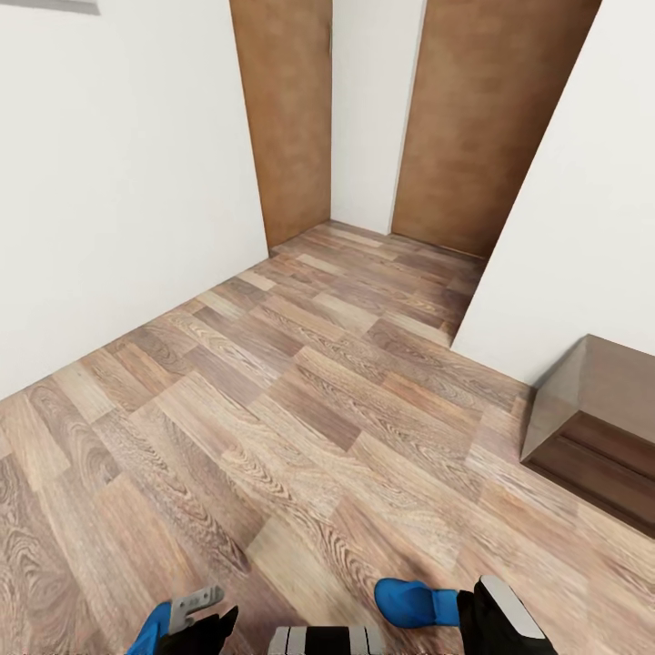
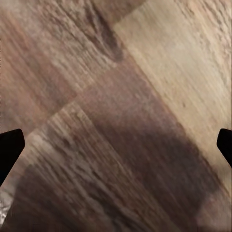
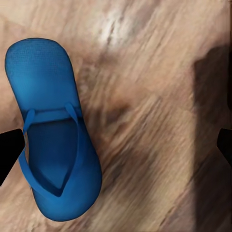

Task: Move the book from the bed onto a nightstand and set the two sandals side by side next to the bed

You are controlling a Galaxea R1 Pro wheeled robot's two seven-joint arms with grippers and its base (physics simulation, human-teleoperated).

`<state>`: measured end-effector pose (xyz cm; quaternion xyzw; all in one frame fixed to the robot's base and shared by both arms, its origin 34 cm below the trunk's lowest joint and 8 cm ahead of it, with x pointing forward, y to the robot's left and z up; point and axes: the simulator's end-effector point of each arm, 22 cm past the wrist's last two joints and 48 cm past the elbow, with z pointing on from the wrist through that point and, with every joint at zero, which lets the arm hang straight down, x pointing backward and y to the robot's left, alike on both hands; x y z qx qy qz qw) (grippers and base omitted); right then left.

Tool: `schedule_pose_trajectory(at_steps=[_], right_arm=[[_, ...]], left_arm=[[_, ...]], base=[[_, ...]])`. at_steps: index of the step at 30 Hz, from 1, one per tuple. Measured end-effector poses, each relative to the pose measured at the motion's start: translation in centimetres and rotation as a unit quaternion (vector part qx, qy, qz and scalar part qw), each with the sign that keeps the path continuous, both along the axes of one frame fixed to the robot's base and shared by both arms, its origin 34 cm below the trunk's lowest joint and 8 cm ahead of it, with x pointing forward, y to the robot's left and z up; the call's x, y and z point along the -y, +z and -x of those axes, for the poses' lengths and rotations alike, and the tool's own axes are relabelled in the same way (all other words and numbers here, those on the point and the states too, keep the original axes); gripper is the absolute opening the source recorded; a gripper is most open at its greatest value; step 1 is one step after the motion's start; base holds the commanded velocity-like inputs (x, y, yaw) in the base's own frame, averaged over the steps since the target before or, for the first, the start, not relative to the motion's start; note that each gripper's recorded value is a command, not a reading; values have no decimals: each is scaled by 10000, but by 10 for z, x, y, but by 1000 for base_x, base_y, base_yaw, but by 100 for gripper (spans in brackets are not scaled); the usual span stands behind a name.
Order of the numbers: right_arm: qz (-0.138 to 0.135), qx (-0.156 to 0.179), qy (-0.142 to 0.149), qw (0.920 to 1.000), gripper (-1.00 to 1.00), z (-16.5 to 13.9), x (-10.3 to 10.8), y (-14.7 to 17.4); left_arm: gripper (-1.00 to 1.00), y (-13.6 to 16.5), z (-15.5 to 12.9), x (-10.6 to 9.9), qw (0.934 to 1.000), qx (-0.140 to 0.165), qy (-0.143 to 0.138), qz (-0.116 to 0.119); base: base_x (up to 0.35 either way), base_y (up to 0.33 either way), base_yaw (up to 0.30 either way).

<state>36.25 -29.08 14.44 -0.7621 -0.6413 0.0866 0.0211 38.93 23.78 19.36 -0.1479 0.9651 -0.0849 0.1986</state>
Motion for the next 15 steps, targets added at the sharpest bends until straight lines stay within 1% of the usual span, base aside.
schedule_pose_trajectory(at_steps=[2, 3, 5, 6, 7, 8, 9, 10, 11, 12, 14, 15], right_arm=[[1, -38, 1, 10000, 100, 3, 0, -2], [2, -33, 2, 10000, 100, 2, 0, -2], [4, -24, 3, 10000, 100, 1, 0, -2], [3, -22, 3, 10000, 100, 1, 0, -2], [3, -20, 3, 10000, 100, 1, 0, -2], [2, -20, 4, 10000, 100, 1, 0, -2], [2, -18, 4, 10000, 100, 1, 0, -2], [9, -17, 13, 10000, 100, 1, 0, -2], [15, -13, 21, 10000, 100, 1, 1, -2], [20, -9, 28, 10000, 100, 0, 1, -2], [21, -6, 34, 10000, 100, 0, 1, -2], [23, -3, 38, 10000, 100, 0, 1, -2]], left_arm=[[100, -2, 1, -1, 10000, -21, 2, -6], [100, 0, -2, -2, 10000, 20, 4, -19], [100, 18, -27, -9, 9994, 326, 6, -78], [100, 22, -33, -10, 9991, 405, 7, -92], [100, 32, -45, -12, 9984, 554, 8, -105], [100, 39, -52, -13, 9979, 635, 9, -106], [100, 51, -64, -15, 9971, 760, 29, -66], [100, 65, -75, -16, 9965, 837, 70, 37], [100, 79, -84, -17, 9960, 861, 134, 215], [100, 92, -91, -18, 9951, 855, 207, 455], [100, 105, -96, -18, 9933, 852, 274, 732], [100, 116, -100, -20, 9907, 860, 333, 1001]], base=[[0, 0, 0], [0, 0, 0], [0, 0, 0], [0, 0, 0], [0, 0, 0], [0, 0, 0], [0, 0, 0], [0, 0, 0], [0, 0, 0], [0, 0, 0], [0, 0, 0], [0, 0, 0]])
